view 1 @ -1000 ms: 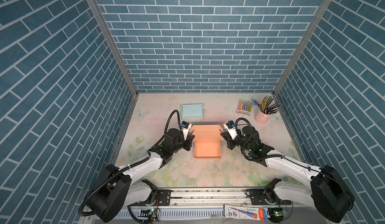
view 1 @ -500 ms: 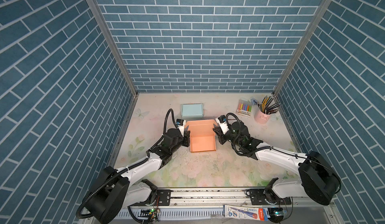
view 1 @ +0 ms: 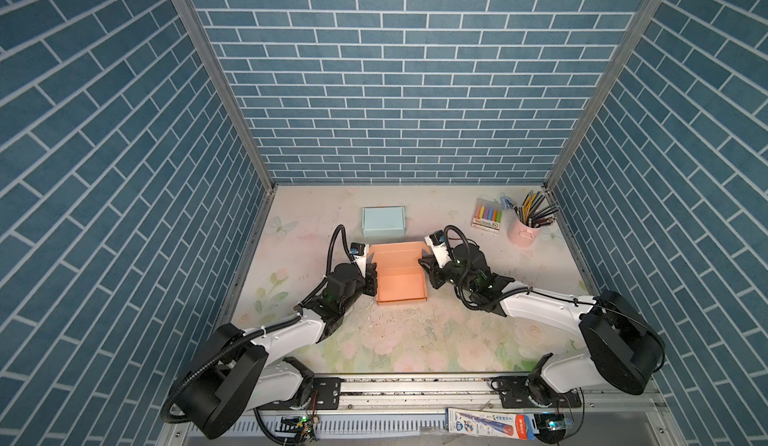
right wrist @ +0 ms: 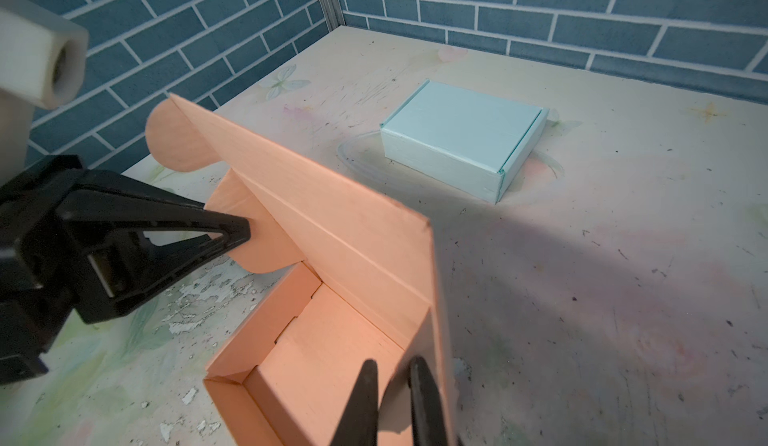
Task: Fold the paper box
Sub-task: 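Lower the lid over the tray with both grippers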
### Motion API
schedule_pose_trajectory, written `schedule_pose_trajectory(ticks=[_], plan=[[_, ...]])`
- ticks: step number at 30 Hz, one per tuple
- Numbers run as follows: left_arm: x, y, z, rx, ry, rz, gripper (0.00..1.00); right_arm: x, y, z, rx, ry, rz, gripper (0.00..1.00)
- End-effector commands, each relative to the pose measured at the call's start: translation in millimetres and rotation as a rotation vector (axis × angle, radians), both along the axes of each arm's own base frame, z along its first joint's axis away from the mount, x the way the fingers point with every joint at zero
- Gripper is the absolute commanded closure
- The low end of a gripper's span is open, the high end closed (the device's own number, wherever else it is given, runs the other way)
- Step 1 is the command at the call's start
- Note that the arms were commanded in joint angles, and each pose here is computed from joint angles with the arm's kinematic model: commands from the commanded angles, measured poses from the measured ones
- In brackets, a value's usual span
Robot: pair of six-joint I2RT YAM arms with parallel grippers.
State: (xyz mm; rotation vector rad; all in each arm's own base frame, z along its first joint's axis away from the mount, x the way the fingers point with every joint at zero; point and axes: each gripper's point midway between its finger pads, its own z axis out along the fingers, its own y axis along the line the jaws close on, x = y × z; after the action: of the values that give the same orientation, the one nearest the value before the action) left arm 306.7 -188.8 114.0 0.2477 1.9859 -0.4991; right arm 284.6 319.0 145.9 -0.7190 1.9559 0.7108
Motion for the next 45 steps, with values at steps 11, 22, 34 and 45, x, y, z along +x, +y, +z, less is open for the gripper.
schedule_pose_trajectory(ticks=[11,22,34,45], plan=[[-15.4,-8.6,12.8,-0.034,-0.108,-0.024,0.93,-29.6,10.6,-2.6,0.009,0.018,0.050,0.83],[-35.6,-12.9,5.4,-0.026,-0.133,-0.033,0.93,-54.8,12.4,-6.2,0.004,0.011,0.070,0.83],[-60.8,-8.3,-12.9,-0.022,-0.112,-0.043,0.93,-71.9,-2.8,-16.3,0.011,0.022,0.056,0.83],[-73.0,-6.2,-22.0,-0.020,-0.101,-0.041,0.91,-81.9,-13.1,-17.8,0.010,0.021,0.052,0.84]])
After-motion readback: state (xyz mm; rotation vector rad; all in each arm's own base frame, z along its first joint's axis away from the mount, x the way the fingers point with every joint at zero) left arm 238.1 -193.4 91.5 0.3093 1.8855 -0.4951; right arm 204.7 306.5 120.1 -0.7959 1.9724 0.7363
